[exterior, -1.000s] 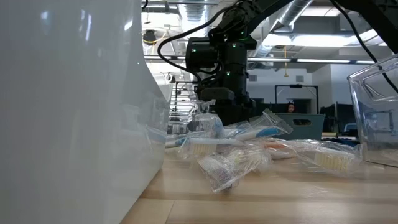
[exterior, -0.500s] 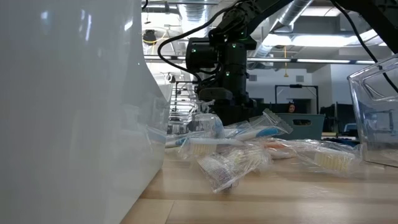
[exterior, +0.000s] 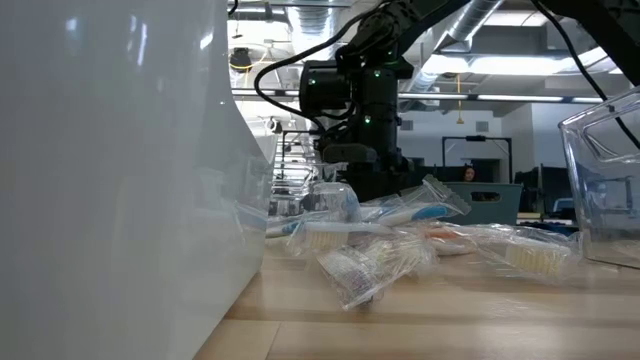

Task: Pick & Place Toothbrushes
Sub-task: Put the purple toothbrush into the green bin

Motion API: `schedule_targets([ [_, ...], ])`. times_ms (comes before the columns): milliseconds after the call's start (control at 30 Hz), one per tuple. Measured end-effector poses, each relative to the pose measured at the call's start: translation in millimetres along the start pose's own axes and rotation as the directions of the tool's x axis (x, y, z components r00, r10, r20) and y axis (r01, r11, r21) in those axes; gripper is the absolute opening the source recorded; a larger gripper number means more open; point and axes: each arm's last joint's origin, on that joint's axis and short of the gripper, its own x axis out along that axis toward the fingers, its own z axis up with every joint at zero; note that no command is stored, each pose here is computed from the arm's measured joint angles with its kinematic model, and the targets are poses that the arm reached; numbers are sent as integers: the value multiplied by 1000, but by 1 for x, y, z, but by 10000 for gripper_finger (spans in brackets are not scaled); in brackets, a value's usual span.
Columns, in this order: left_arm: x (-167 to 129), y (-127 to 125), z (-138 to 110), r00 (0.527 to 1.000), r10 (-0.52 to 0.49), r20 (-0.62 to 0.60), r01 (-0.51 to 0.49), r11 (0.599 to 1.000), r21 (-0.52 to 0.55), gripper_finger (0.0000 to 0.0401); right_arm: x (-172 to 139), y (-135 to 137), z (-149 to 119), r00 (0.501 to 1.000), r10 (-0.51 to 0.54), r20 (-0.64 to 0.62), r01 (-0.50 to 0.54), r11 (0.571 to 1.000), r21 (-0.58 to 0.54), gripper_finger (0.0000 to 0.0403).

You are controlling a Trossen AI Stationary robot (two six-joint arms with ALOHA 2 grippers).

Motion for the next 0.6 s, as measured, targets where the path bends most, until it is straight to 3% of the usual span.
schedule_targets([
  [300,0,0,0,1000,0,0,0,1000,0,25,32,-8,-20,999,17,-42,-16,999,29,196],
  [600,0,0,1,1000,0,6,0,1000,0,25,35,-5,-22,999,23,-29,-22,1000,21,188],
])
